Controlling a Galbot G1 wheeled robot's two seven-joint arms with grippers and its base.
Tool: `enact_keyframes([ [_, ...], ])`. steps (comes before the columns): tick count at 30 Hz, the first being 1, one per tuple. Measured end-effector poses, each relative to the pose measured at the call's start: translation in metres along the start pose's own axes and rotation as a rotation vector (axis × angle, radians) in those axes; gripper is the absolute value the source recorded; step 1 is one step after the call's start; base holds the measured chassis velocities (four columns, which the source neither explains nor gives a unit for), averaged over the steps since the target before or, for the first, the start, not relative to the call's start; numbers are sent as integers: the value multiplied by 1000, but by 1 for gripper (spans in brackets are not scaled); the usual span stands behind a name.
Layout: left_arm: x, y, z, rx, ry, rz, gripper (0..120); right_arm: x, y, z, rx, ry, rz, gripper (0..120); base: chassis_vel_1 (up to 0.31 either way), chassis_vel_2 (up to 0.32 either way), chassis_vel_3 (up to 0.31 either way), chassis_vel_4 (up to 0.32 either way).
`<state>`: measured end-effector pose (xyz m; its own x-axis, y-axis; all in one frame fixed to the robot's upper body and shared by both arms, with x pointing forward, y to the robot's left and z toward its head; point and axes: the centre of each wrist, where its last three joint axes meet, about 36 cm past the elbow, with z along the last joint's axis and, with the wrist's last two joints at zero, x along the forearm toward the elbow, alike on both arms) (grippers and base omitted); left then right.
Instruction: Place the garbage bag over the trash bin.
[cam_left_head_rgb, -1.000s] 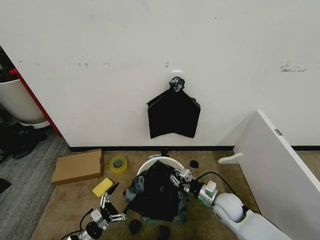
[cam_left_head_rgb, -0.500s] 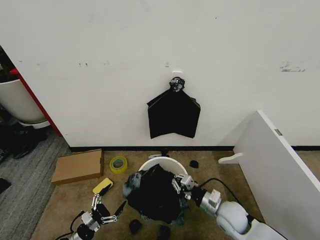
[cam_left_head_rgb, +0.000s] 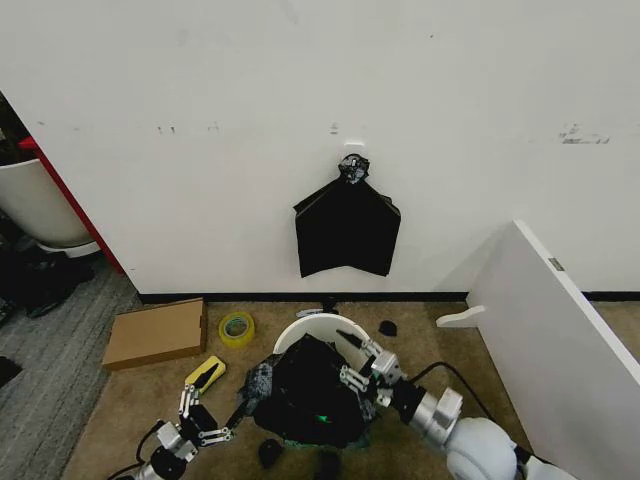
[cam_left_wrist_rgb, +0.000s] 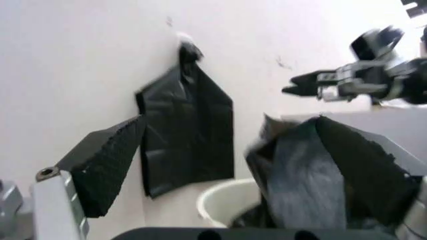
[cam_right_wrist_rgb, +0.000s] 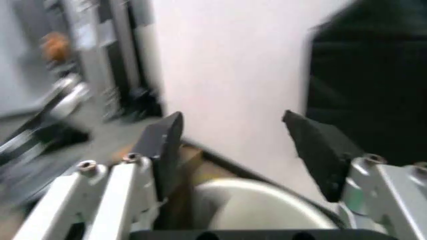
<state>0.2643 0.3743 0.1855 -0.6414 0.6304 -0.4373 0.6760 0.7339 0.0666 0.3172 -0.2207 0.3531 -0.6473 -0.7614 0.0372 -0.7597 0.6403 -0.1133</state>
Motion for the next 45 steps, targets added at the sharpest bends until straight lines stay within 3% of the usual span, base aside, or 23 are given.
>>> enact_keyframes([
  [2, 1, 2, -7, -2, -18, -3, 100, 4, -1, -17, -97, -39, 15, 72, 0, 0, 0, 0],
  [5, 3, 11, -24, -19, -69, -47, 100, -17, -24, -43, -224, -46, 216, 84, 0, 0, 0, 0],
  [6, 3, 11, -24, -19, -69, -47, 100, -17, -24, -43, -224, -46, 216, 84, 0, 0, 0, 0],
  [8, 4, 13, -28, -27, -85, -73, 100, -28, -42, -48, -248, 29, 292, 91, 0, 0, 0, 0],
  [9, 4, 14, -32, -36, -94, -86, 100, -37, -64, -45, -264, 130, 319, 96, 0, 0, 0, 0],
  [11, 3, 15, -35, -43, -103, -93, 100, -42, -80, -37, -270, 193, 310, 98, 0, 0, 0, 0],
  [12, 2, 15, -39, -52, -116, -104, 100, -47, -108, -16, -270, 279, 178, 100, 0, 0, 0, 0],
  [14, 3, 15, -40, -56, -116, -109, 100, -52, -128, -5, -224, 340, 38, 100, 0, 0, 0, 0],
  [23, 13, 13, -34, -72, -86, -133, 100, -82, -157, 6, -185, 460, 5, 100, 0, 0, 0, 0],
  [33, 8, 6, -30, -76, -83, -139, 100, -82, -153, 15, -157, 523, -13, 68, 0, 0, 0, 0],
  [36, 7, 3, -29, -81, -82, -145, 100, -80, -148, 20, -161, 537, 4, 53, 0, 0, 0, 0],
  [45, 9, -1, -30, -87, -80, -158, 100, -78, -131, 30, -204, 510, 73, 25, 0, 0, 0, 0],
])
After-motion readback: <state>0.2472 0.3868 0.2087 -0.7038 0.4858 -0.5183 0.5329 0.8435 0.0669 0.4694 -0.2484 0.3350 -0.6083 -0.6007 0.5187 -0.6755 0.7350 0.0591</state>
